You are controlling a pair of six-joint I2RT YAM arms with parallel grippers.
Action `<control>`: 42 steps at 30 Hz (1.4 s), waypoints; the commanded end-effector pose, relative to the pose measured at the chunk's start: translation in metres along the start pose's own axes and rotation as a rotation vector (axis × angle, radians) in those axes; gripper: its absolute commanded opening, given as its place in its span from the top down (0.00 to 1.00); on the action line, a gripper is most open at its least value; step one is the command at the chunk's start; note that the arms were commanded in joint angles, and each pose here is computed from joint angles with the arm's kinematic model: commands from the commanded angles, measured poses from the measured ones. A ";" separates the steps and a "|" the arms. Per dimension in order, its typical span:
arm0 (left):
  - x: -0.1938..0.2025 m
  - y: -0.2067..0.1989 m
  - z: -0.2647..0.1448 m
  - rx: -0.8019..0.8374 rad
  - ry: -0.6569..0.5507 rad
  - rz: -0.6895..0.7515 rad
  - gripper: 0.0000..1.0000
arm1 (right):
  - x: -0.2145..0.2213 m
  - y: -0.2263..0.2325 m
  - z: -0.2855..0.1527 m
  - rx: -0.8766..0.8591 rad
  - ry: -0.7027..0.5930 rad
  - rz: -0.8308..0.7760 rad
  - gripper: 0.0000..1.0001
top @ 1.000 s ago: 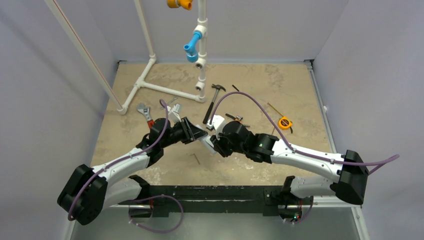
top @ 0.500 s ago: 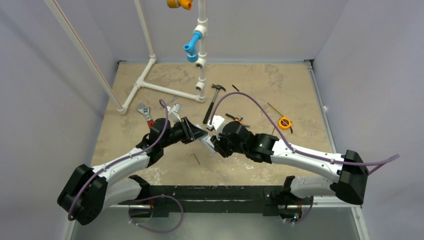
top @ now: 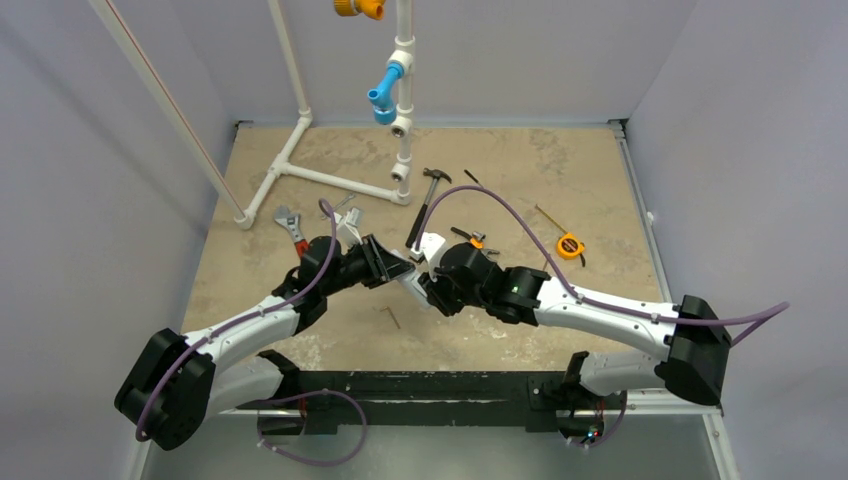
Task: Load the batteries into the remote control
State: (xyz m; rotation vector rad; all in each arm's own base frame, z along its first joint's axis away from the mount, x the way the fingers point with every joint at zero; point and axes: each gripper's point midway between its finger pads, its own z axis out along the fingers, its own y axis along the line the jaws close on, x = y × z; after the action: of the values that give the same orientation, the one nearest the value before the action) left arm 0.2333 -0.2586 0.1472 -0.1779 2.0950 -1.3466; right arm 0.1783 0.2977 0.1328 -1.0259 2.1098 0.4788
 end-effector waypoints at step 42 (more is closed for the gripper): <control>0.002 -0.041 0.000 0.174 0.052 -0.033 1.00 | -0.030 -0.003 -0.007 0.029 -0.075 0.015 0.78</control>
State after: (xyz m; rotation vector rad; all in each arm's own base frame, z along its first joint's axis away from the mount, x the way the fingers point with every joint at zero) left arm 0.2296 -0.2658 0.1491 -0.1668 2.1013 -1.4142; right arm 0.1794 0.2996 0.1300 -1.0036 2.1407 0.4730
